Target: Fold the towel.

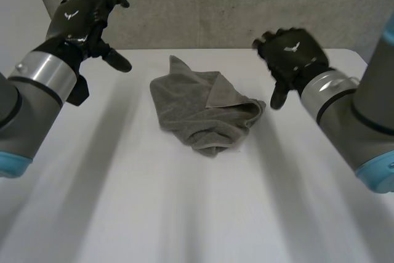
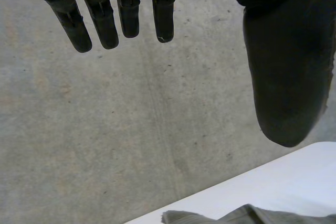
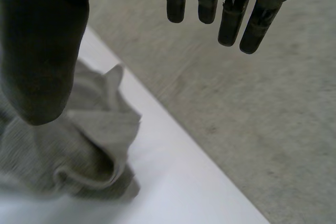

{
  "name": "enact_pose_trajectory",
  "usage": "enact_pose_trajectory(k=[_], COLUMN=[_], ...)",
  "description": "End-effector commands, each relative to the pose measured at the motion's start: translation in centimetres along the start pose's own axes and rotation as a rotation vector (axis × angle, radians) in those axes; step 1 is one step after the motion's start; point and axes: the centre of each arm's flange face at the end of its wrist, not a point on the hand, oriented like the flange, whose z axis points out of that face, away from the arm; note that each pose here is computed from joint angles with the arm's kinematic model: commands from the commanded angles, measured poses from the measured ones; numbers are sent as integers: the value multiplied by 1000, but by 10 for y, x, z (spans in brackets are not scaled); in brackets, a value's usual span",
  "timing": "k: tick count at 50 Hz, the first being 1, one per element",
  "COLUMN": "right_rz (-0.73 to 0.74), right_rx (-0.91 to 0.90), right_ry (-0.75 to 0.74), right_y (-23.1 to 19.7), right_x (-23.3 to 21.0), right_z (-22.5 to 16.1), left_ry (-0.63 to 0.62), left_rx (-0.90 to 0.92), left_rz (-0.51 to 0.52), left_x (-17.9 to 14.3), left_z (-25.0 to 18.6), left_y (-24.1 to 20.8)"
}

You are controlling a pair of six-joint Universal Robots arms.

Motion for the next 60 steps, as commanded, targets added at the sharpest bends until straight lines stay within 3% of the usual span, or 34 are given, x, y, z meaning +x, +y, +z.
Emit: enact_pose_trajectory(k=[1,14,48,53,60], right_rz=[142,221,220,176,-48], right_rx=[9,-22,-8,7,-81], right_ry=[65,98,145,159,135], right_y=[-5,-7,-12,-12,14], right_x=[20,36,50,60,59], right_z=[0,1,0,4,19], left_ry=[-14,-75,-58,-1,146], left_rx=[-55,-215,-251,-268,-294], left_rz=[-19,-46,-40,-43,-56], left_x=[8,6,9,20,42], left_z=[0,-3,-5,-2,7], left_y=[-16,-9,2,17,53])
